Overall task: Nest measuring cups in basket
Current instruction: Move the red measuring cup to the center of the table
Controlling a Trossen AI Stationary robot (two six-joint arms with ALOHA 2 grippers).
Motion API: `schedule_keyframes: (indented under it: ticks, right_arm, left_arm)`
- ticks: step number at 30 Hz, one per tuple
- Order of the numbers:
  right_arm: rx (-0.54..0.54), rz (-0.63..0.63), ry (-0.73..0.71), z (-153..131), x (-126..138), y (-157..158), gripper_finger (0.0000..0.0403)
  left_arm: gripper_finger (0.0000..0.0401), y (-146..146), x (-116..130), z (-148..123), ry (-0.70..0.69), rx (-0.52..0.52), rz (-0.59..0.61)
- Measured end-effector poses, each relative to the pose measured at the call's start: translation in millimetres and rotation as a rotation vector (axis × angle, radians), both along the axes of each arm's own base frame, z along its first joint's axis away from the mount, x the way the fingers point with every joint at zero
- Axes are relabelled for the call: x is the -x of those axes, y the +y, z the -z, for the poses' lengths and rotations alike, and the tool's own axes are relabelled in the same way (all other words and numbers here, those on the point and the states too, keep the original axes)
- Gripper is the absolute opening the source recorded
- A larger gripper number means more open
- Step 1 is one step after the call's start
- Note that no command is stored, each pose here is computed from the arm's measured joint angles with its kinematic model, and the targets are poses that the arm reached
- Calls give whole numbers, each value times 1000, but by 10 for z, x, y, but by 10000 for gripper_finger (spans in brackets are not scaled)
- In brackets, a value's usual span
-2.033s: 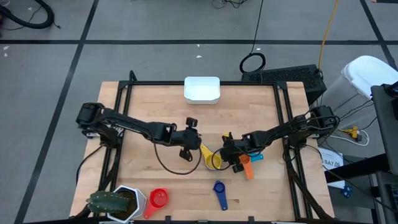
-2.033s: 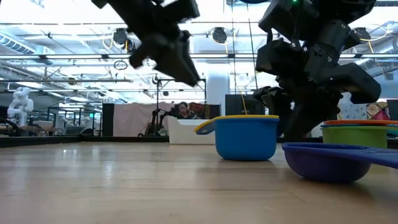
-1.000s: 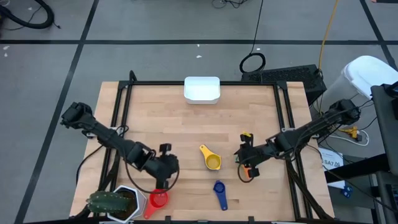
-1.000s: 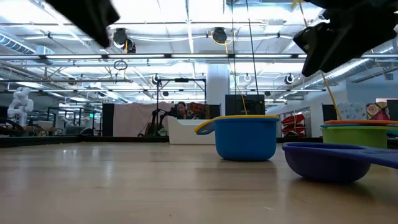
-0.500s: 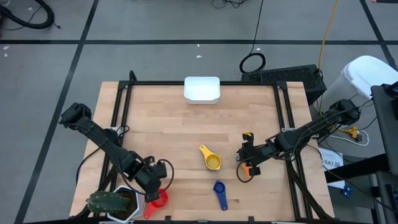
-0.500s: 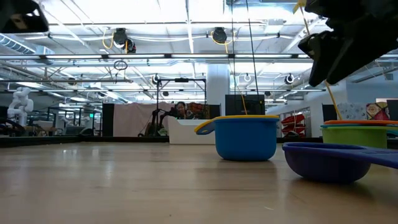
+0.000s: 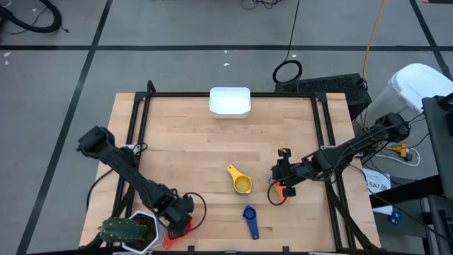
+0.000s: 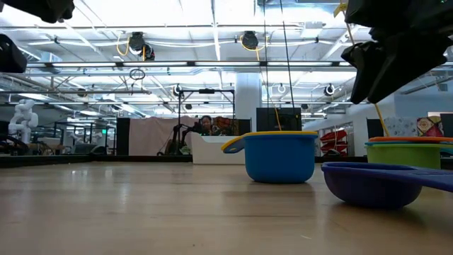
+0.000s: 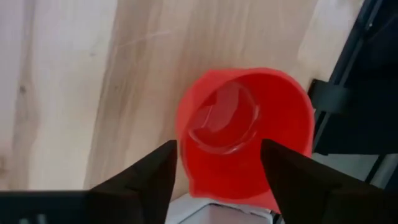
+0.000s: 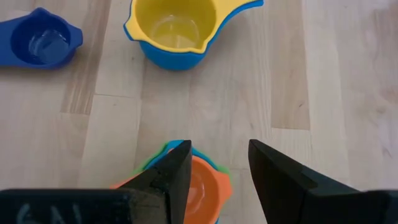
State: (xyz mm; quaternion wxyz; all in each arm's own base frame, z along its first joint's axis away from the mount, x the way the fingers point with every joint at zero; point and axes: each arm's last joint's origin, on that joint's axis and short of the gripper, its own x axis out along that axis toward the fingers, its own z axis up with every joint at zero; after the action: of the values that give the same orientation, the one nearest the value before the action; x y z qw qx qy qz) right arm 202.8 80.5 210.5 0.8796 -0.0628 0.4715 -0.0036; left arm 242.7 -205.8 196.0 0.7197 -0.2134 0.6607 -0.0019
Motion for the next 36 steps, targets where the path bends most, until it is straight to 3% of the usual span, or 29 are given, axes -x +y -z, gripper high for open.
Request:
schedule_keyframes:
  ticks: [8,24,36]
  right_arm:
    - [1,-2,0,0,0,0,151]
    - [2,-2,1,1,-2,-5,151]
    - [2,0,1,2,-3,-9,150]
  left_arm:
    - [258,34,5,21,-24,-80,7]
    - [217,87,26,34,-48,-190,43]
    - [200,30,21,40,-43,-126,63]
